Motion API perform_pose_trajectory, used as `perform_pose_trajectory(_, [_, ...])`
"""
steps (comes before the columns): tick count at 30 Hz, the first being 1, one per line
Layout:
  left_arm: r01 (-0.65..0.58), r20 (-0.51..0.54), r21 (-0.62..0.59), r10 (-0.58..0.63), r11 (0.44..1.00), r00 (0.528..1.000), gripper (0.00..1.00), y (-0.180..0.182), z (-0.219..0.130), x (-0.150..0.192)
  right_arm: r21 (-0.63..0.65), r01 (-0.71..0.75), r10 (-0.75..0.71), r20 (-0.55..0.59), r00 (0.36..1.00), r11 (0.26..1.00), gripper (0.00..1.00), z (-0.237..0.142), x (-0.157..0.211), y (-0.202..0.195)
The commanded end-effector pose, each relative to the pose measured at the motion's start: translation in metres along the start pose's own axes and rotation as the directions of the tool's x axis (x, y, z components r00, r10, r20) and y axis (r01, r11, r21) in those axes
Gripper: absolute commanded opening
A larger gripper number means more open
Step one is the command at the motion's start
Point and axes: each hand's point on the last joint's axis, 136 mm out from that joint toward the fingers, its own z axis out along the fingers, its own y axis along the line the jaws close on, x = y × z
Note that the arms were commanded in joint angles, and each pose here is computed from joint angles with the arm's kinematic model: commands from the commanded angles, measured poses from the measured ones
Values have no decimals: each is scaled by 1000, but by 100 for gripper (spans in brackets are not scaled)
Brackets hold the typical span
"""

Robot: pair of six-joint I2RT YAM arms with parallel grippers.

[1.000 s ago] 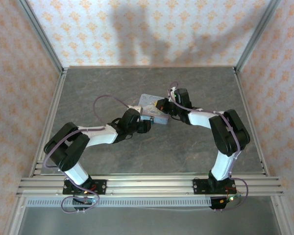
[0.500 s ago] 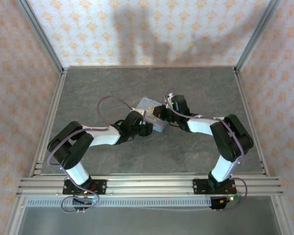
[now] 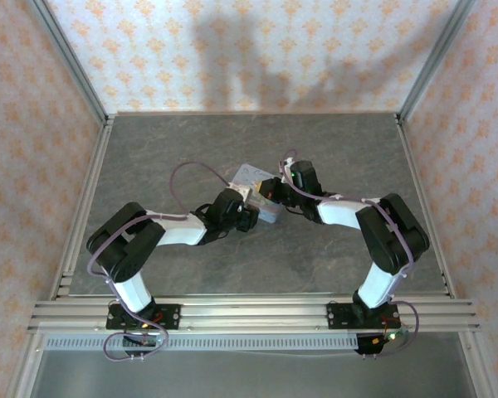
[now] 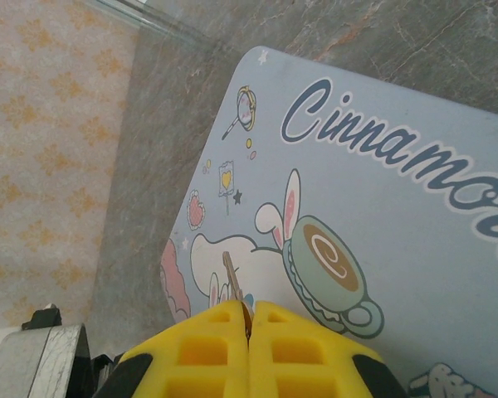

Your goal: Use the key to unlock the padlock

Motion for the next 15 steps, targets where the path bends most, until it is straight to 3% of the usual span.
perform_pose_trajectory(1, [-37, 28, -1, 37, 999, 999, 47, 0, 7, -2, 97, -35, 41, -62, 997, 995, 0, 3, 24, -29])
perform_pose_trajectory(7, [-22, 16, 34, 22, 999, 1000, 38, -5, 12, 3, 95, -36, 43, -63, 997, 995, 0, 3, 25, -30])
perform_pose_trajectory(15, [-7, 20, 30, 7, 1000, 1000, 37, -6, 13, 2, 89, -36, 41, -60, 997, 995, 0, 2, 24, -28])
